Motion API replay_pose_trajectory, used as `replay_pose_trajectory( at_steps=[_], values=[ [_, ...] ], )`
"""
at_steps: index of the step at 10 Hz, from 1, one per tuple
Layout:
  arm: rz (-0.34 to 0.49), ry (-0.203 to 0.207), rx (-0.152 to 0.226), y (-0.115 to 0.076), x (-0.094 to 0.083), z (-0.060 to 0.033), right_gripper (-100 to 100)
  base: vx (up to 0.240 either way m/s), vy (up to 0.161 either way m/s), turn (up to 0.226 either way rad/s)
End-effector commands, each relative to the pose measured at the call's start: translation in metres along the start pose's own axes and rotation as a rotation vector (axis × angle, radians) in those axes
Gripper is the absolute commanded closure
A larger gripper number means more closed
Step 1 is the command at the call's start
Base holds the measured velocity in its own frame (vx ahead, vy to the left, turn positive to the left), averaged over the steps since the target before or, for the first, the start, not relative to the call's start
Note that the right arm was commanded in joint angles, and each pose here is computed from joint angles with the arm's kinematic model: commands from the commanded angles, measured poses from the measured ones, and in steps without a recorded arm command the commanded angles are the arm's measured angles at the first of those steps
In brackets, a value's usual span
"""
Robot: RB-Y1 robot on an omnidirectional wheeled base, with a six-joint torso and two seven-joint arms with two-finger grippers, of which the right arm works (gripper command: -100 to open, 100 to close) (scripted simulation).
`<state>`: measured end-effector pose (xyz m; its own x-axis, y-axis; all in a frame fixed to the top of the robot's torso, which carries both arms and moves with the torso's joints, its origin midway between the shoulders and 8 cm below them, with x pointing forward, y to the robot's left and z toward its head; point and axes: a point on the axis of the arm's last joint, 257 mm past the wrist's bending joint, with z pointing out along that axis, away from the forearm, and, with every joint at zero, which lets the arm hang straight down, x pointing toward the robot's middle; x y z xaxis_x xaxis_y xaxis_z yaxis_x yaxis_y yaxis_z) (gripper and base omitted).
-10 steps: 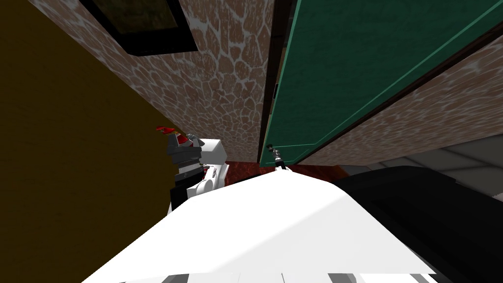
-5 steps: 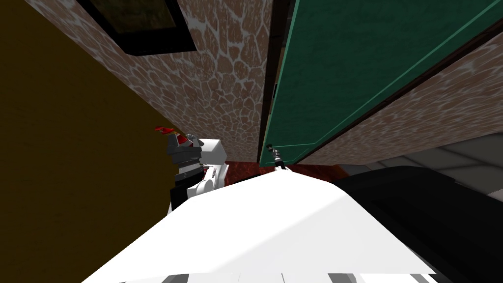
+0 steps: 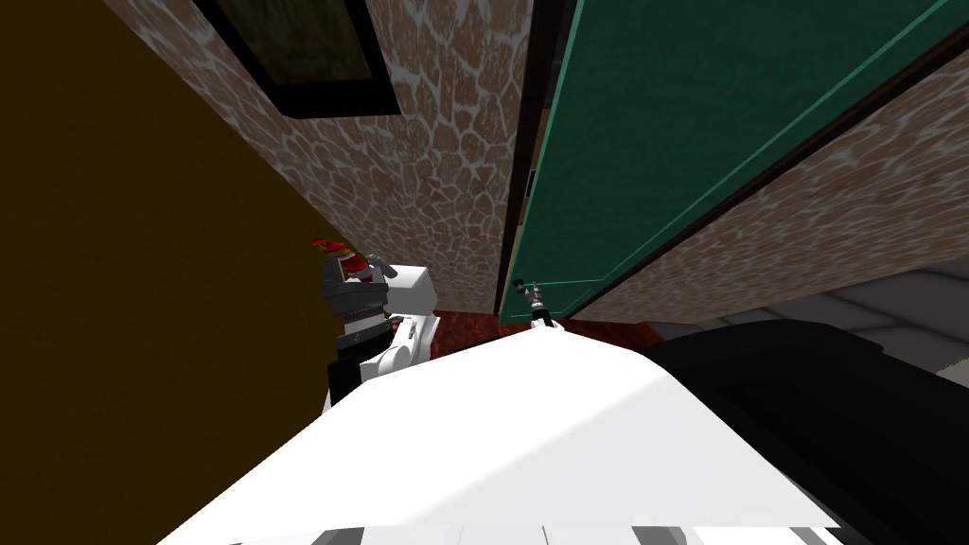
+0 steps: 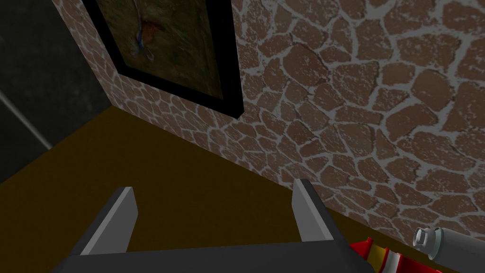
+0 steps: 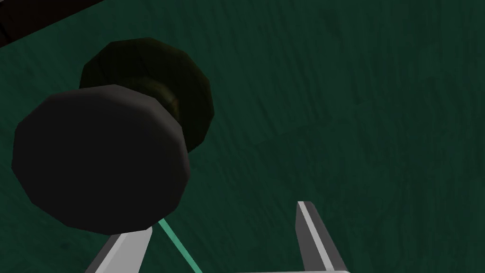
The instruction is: Pull the door open
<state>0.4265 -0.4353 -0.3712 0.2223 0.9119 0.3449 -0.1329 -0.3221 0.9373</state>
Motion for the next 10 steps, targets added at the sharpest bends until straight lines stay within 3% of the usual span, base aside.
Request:
replay_pose_trajectory(
  at_steps=[1,6,8,10],
  values=[
    [0.081,0.007,0.022,-0.0176,0.0154,-0.0054,-100,-0.085,-0.012,0.045],
    [0.086,0.012,0.015,-0.0151,0.0178,-0.0036,-100,-0.017,0.000,-0.001],
    [0.174,-0.003,0.016,-0.0182,0.0174,-0.0056,-100,-0.040,-0.011,0.041],
    [0.184,-0.003,0.016,-0.0182,0.0174,-0.0056,-100,-0.034,0.000,0.029]
  ],
)
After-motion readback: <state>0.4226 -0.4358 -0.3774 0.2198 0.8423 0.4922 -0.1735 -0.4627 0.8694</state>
